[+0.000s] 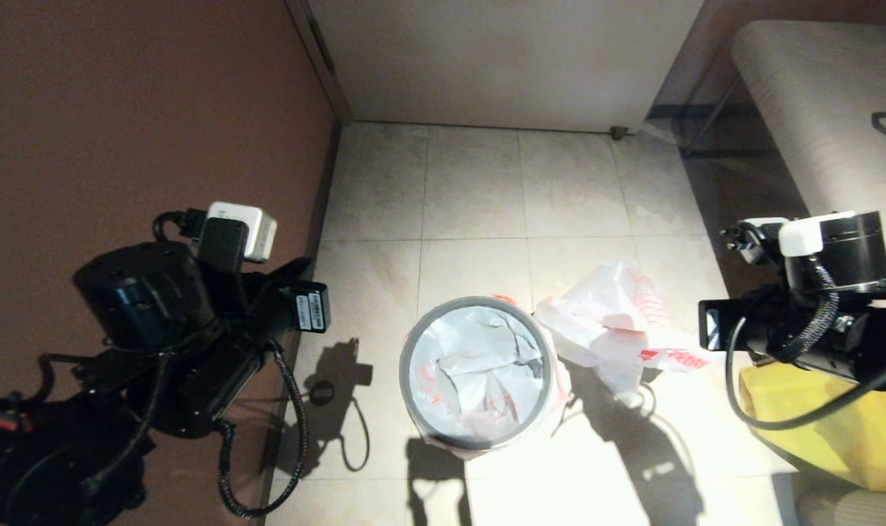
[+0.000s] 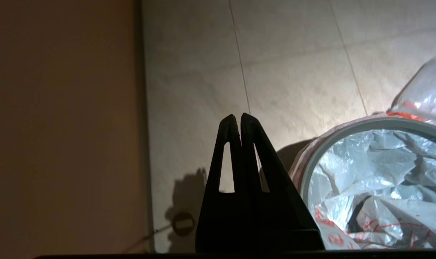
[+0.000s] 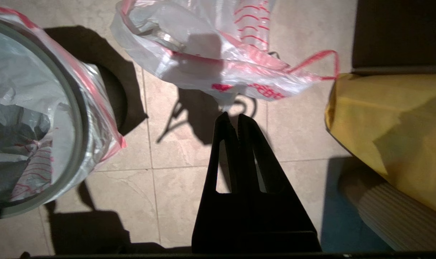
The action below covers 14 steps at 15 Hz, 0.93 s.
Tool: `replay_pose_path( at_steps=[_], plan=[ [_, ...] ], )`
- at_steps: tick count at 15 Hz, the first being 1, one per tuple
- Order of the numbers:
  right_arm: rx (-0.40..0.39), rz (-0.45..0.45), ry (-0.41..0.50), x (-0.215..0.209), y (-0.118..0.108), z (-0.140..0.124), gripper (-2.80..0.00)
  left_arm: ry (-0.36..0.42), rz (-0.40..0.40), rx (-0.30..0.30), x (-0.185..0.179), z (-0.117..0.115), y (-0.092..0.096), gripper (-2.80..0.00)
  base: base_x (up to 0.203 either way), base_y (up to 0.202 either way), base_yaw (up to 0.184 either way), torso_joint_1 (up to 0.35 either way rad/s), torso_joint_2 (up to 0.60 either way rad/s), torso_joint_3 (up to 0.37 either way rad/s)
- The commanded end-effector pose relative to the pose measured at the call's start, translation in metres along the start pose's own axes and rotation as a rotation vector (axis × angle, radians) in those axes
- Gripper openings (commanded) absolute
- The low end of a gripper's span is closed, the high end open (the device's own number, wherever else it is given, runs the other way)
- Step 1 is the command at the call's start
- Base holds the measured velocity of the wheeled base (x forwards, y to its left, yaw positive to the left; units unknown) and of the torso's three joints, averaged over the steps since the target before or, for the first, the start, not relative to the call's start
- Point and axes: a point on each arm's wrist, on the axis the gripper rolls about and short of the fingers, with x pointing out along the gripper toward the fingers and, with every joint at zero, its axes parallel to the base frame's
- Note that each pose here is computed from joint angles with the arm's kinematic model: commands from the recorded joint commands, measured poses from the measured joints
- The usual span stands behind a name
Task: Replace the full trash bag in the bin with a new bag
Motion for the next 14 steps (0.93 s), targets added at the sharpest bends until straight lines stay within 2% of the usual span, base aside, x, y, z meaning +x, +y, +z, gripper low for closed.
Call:
replay_pose_path(
  at_steps=[1, 4, 7, 9, 11, 13, 14],
  plan=[
    [0.031, -0.009, -0.081, -0.04, -0.017, 0.001, -2.8, -0.129, 0.02, -0.04, -0.039, 0.031, 0.019, -2.8, 0.0, 0.0, 0.0, 0.0, 0.0, 0.0],
    [0.019, -0.065, -0.111, -0.069, -0.034, -0.016, -2.8, -0.183, 0.106, 0.056, -0.07, 0.037, 0.045, -2.8, 0.0, 0.0, 0.0, 0.0, 0.0, 0.0],
    [0.037, -0.124, -0.19, -0.096, -0.052, -0.017, -2.8, -0.213, 0.28, 0.089, -0.08, 0.044, 0.076, -2.8, 0.0, 0.0, 0.0, 0.0, 0.0, 0.0],
    [0.057, -0.144, -0.264, -0.119, -0.063, -0.015, -2.8, -0.228, 0.388, 0.087, -0.089, 0.046, 0.093, -2.8, 0.0, 0.0, 0.0, 0.0, 0.0, 0.0],
    [0.083, -0.166, -0.328, -0.142, -0.075, -0.022, -2.8, -0.281, 0.499, 0.051, -0.11, 0.054, 0.107, -2.8, 0.0, 0.0, 0.0, 0.0, 0.0, 0.0],
    [0.095, -0.193, -0.341, -0.158, -0.084, -0.043, -2.8, -0.333, 0.575, 0.027, -0.135, 0.058, 0.115, -2.8, 0.0, 0.0, 0.0, 0.0, 0.0, 0.0],
    [0.098, -0.199, -0.344, -0.164, -0.087, -0.053, -2.8, -0.331, 0.592, 0.024, -0.144, 0.051, 0.116, -2.8, 0.0, 0.0, 0.0, 0.0, 0.0, 0.0]
  ],
)
